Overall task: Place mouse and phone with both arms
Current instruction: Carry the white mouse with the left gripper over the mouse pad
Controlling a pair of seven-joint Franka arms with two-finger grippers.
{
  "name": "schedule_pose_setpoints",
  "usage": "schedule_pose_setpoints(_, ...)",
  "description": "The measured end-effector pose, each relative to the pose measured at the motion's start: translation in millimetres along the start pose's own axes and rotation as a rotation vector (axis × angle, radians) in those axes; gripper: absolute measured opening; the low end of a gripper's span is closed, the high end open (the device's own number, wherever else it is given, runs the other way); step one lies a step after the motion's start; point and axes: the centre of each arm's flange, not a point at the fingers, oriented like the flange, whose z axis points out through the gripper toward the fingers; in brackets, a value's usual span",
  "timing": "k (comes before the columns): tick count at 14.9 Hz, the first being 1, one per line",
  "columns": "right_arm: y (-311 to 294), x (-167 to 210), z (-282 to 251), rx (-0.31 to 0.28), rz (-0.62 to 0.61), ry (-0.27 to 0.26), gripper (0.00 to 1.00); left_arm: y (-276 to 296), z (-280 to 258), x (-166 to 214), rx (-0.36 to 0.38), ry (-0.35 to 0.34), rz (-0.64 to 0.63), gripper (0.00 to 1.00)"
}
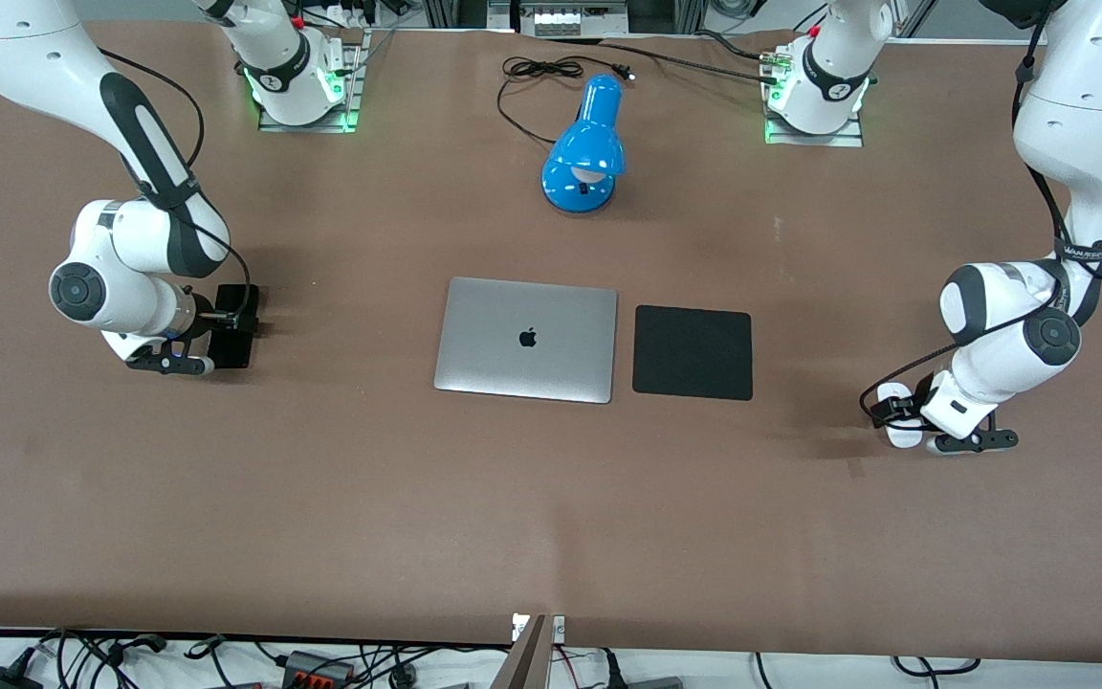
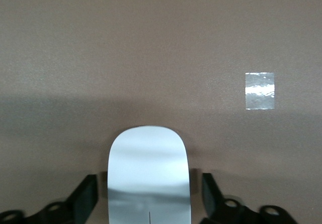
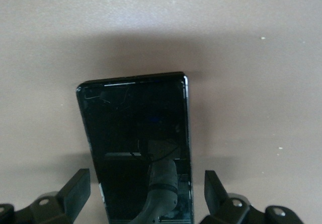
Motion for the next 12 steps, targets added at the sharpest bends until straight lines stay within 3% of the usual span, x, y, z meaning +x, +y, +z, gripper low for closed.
schedule_pose_setpoints(2,-5.7,-0.1,-0.2,0.002,-0.019,0.0,1.0,0.0,-0.5,0.5,0.0,0.001,0.0,0.64)
schedule_pose_setpoints(3,-7.6,-0.5,0.5,0.003,-0.028,-0.001,1.0,0.0,-0.8,0.8,0.0,0.002,0.0,0.62)
schedule_pose_setpoints(8,-6.3,-1.8,4.2,0.004,-0.054,-0.009,1.0,4.9,-8.0,5.7,-0.003,0.012,0.007,0.62)
schedule_pose_setpoints(12,-5.3,-2.6,12.6,0.006,-0.052,-0.022,1.0,47.4,-52.4,20.2,-0.025,-0.055,0.064,0.62)
